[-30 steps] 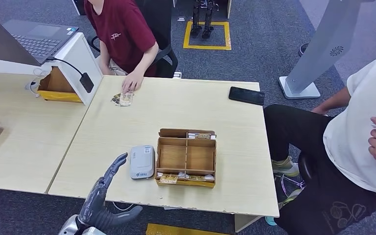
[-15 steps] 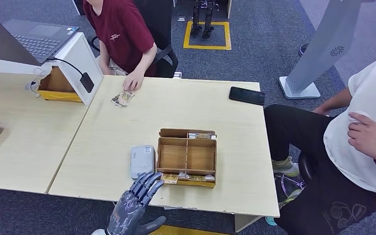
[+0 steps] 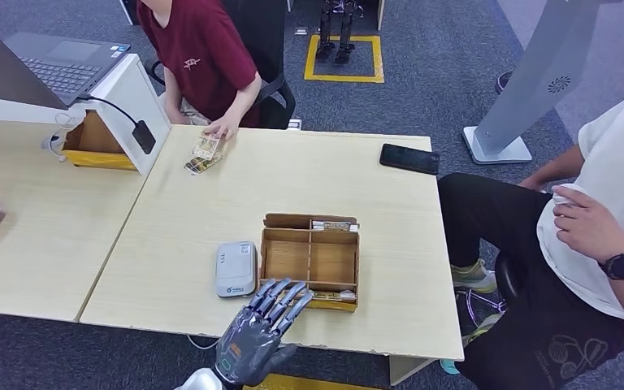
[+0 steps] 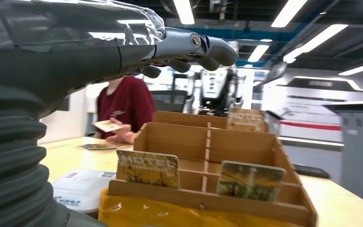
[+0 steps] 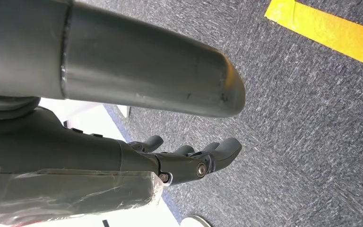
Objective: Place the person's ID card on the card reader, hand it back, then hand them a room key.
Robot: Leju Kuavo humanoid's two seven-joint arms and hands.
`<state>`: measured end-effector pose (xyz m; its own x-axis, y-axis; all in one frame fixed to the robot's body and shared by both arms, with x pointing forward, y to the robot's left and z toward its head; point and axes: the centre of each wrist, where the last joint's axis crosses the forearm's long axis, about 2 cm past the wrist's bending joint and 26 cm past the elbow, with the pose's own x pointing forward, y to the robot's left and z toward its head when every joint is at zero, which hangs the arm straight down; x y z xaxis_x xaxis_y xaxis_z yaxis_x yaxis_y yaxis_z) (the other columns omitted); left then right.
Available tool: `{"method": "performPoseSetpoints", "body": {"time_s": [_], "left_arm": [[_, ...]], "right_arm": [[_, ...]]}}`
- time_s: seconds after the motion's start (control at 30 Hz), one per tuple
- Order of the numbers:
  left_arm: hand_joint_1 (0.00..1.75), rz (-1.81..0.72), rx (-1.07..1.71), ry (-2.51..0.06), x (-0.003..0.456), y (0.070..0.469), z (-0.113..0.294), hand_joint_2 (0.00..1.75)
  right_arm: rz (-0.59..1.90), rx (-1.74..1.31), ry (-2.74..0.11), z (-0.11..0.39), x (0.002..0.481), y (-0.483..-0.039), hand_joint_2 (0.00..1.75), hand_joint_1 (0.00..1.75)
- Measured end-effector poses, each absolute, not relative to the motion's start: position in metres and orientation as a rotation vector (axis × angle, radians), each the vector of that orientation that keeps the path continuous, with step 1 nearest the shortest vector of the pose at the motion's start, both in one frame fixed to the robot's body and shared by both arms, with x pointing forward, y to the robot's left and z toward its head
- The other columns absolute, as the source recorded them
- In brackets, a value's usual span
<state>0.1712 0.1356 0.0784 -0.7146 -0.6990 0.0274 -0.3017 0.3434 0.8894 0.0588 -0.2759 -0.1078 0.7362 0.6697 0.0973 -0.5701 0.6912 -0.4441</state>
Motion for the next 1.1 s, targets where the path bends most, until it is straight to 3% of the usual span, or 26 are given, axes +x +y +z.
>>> {"method": "performPoseSetpoints", "body": {"time_s": [0.5, 1.1], "left_arm": [[0.00, -1.206, 0.958, -2.162, 0.194, 0.136, 0.088, 1.75], [0.00, -1.236, 0.984, -2.043, 0.193, 0.143, 0.071, 1.75]], "right_arm": [[0.704, -0.404, -0.262, -0.108, 0.059, -0.276, 0.00, 0.00], [0.710, -0.401, -0.279, -0.108, 0.059, -0.276, 0.00, 0.00]]}}
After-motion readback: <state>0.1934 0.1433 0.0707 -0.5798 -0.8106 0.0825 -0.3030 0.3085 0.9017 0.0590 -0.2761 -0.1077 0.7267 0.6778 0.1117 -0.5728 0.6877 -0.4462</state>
